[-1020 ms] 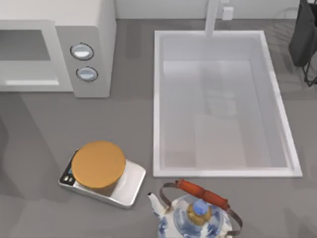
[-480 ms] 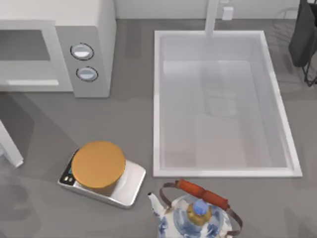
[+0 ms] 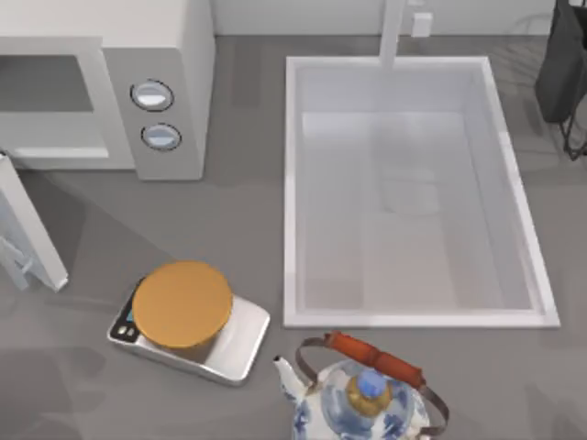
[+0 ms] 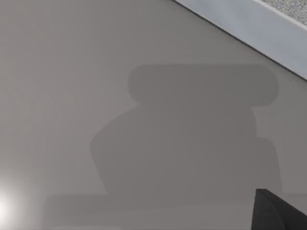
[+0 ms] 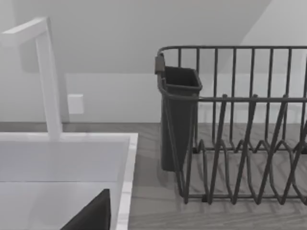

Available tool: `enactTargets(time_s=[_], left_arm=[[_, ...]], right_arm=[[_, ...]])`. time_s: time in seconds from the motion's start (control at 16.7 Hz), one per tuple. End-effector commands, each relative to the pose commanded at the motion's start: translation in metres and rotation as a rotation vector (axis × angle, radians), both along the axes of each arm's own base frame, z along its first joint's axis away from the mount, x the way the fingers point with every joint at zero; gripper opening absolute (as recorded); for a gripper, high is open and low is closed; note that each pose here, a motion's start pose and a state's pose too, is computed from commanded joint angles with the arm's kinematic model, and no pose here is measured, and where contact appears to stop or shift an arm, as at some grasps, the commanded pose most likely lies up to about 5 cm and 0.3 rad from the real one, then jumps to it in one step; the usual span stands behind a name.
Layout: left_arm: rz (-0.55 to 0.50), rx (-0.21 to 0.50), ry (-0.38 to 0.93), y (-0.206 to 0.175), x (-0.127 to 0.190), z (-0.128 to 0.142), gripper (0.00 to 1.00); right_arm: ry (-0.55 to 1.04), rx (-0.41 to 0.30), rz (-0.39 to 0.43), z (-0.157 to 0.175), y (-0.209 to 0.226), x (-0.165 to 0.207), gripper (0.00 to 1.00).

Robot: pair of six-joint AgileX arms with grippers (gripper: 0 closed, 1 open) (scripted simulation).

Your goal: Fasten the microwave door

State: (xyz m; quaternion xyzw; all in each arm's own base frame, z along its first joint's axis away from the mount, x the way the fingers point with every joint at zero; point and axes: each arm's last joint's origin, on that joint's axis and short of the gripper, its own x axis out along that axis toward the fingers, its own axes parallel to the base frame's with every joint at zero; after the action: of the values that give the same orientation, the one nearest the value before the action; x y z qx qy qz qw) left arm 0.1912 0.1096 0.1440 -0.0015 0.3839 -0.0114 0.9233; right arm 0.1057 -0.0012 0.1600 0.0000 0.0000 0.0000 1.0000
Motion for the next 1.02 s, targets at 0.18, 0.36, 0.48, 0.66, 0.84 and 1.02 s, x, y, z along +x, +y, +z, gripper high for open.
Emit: enactTargets(time_s=[0.18, 0.36, 0.48, 0.66, 0.84, 1.02], left_arm=[[0.006, 0.000, 0.007, -0.008, 0.001, 0.000, 0.00], [0.001, 0.001, 0.020, -0.034, 0.005, 0.000, 0.00], [-0.014, 0.002, 0.022, -0.058, 0.006, 0.000, 0.00], [-0.018, 0.001, 0.012, -0.088, 0.002, 0.000, 0.00], [-0.001, 0.000, 0.000, -0.100, -0.002, 0.000, 0.00], [0.000, 0.000, 0.000, -0.100, -0.002, 0.000, 0.00]], right_arm=[[0.000, 0.000, 0.000, 0.000, 0.000, 0.000, 1.00], [0.000, 0.000, 0.000, 0.000, 0.000, 0.000, 1.00], [0.000, 0.000, 0.000, 0.000, 0.000, 0.000, 1.00], [0.000, 0.000, 0.000, 0.000, 0.000, 0.000, 1.00], [0.000, 0.000, 0.000, 0.000, 0.000, 0.000, 1.00], [0.000, 0.000, 0.000, 0.000, 0.000, 0.000, 1.00]])
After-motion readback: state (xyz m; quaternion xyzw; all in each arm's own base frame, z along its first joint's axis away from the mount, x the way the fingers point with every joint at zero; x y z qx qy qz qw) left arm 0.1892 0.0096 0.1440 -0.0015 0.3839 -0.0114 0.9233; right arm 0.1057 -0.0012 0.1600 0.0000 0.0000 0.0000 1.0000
